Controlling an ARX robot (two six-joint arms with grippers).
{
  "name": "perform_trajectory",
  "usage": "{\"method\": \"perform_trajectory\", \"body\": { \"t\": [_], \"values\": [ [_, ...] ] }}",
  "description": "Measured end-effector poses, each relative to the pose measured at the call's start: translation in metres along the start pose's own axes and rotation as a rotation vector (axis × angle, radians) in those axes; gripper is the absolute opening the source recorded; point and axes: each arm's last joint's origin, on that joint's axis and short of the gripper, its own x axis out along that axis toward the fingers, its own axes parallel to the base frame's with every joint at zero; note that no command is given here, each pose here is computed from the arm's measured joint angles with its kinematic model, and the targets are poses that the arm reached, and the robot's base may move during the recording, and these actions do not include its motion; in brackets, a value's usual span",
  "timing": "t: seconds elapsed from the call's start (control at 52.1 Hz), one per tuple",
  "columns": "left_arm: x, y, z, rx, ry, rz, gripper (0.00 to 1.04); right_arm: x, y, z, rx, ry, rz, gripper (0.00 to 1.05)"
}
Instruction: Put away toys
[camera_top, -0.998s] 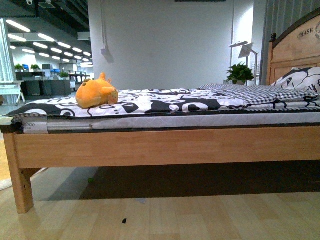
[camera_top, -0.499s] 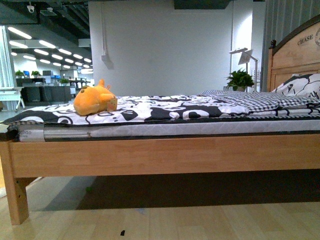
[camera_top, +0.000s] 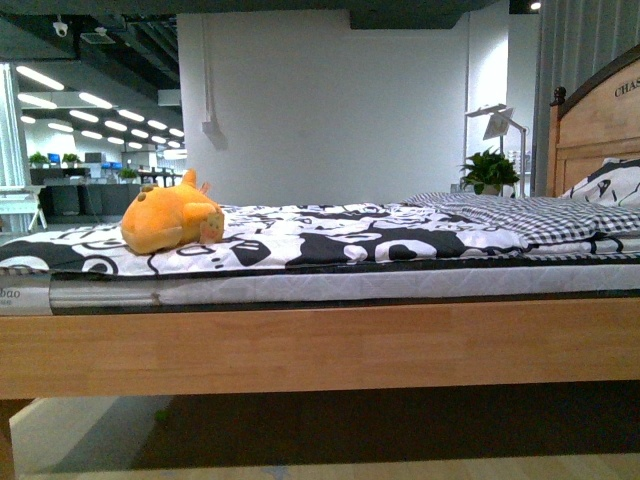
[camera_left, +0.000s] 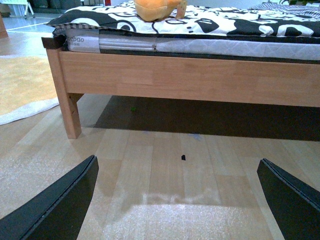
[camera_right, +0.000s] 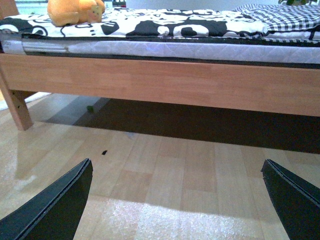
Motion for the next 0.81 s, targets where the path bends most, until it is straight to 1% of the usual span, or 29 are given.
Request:
{"method": "perform_trajectory", "body": {
  "t": [0.806],
  "values": [
    [0.0, 0.0, 0.0, 0.0, 0.0, 0.0, 0.99, 0.0, 0.0, 0.0, 0.0, 0.0, 0.001, 1.04]
  ]
}}
